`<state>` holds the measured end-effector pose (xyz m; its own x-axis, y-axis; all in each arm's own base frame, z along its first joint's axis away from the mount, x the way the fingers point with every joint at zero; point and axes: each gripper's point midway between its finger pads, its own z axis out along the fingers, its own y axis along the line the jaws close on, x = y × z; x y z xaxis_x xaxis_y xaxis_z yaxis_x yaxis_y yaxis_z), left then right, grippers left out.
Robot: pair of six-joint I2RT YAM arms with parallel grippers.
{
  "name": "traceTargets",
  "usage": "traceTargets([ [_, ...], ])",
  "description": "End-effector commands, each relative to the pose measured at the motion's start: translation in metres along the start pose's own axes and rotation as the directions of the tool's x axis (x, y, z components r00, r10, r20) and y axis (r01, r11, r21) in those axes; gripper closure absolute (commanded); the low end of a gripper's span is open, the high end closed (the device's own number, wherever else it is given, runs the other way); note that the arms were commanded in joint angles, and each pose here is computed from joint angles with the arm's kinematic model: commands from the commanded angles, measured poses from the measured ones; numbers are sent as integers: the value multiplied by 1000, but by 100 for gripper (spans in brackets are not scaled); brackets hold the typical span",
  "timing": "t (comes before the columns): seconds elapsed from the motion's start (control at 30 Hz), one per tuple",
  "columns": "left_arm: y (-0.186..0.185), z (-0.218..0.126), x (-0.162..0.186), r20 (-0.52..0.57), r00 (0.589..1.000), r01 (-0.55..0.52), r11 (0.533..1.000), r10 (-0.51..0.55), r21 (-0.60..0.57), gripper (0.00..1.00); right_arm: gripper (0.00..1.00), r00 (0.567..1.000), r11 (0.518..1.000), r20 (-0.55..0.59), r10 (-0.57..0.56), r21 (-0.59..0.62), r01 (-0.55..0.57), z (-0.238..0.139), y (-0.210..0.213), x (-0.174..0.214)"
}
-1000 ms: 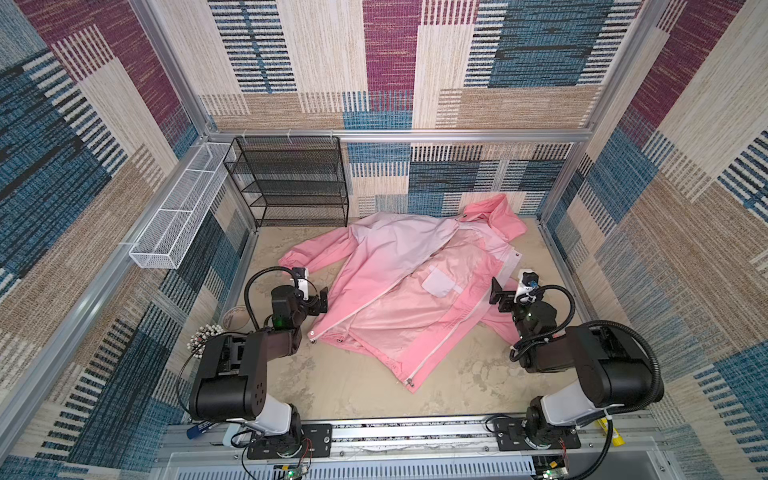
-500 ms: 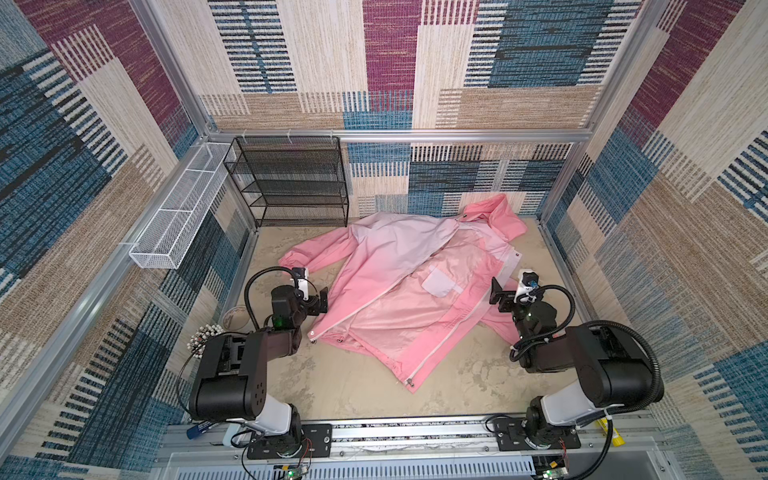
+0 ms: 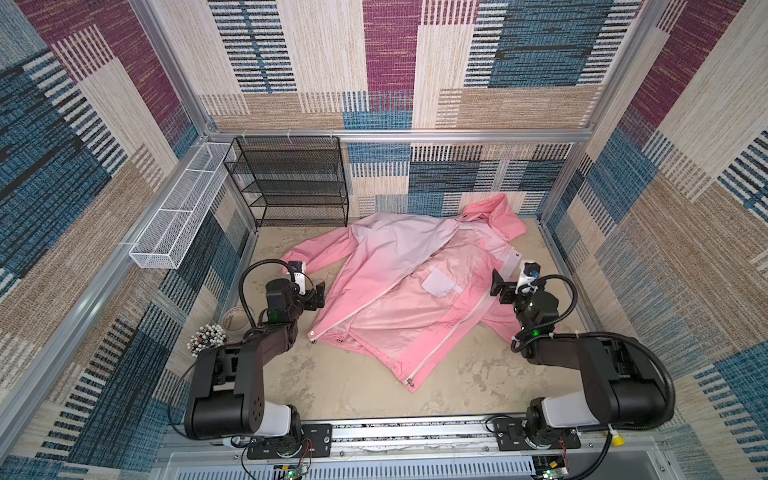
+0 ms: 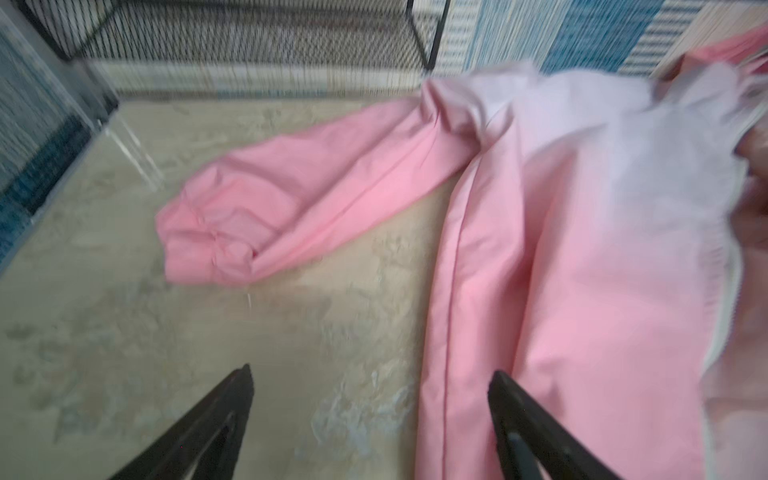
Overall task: Zip up the jacket
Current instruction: 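Reach both grippers to the bottom hems of the two jacket front panels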
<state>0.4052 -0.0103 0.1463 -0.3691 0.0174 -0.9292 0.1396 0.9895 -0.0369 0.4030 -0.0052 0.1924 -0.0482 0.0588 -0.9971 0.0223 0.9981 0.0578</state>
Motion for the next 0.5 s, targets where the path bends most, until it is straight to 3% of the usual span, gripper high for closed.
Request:
traceTargets([
  [0.0, -17, -28, -20, -27, 997, -66, 998, 67, 24, 9, 0, 953, 988, -275, 131, 115, -103, -3, -12, 34],
  [0.1, -51, -60, -47, 5, 984, -180, 982, 180, 62, 12, 0, 877, 954, -395, 274, 228, -196, -22, -17, 46],
  [0.17, -78, -78, -51, -27, 978, -204, 971, 209, 122, 16, 0, 795, 927, -483, 368, 256, -274, -41, -6, 62],
  [0.27, -119, -101, -34, -122, 956, -242, 952, 267, 190, 19, 0, 643, 884, -613, 460, 245, -398, -73, 32, 86],
  [0.37, -158, -116, -8, -155, 941, -256, 932, 301, 256, 21, 0, 536, 853, -703, 468, 201, -481, -102, 80, 96],
  [0.47, -200, -122, 23, -169, 919, -286, 897, 357, 337, 22, 0, 411, 781, -775, 480, 164, -603, -128, 123, 108],
])
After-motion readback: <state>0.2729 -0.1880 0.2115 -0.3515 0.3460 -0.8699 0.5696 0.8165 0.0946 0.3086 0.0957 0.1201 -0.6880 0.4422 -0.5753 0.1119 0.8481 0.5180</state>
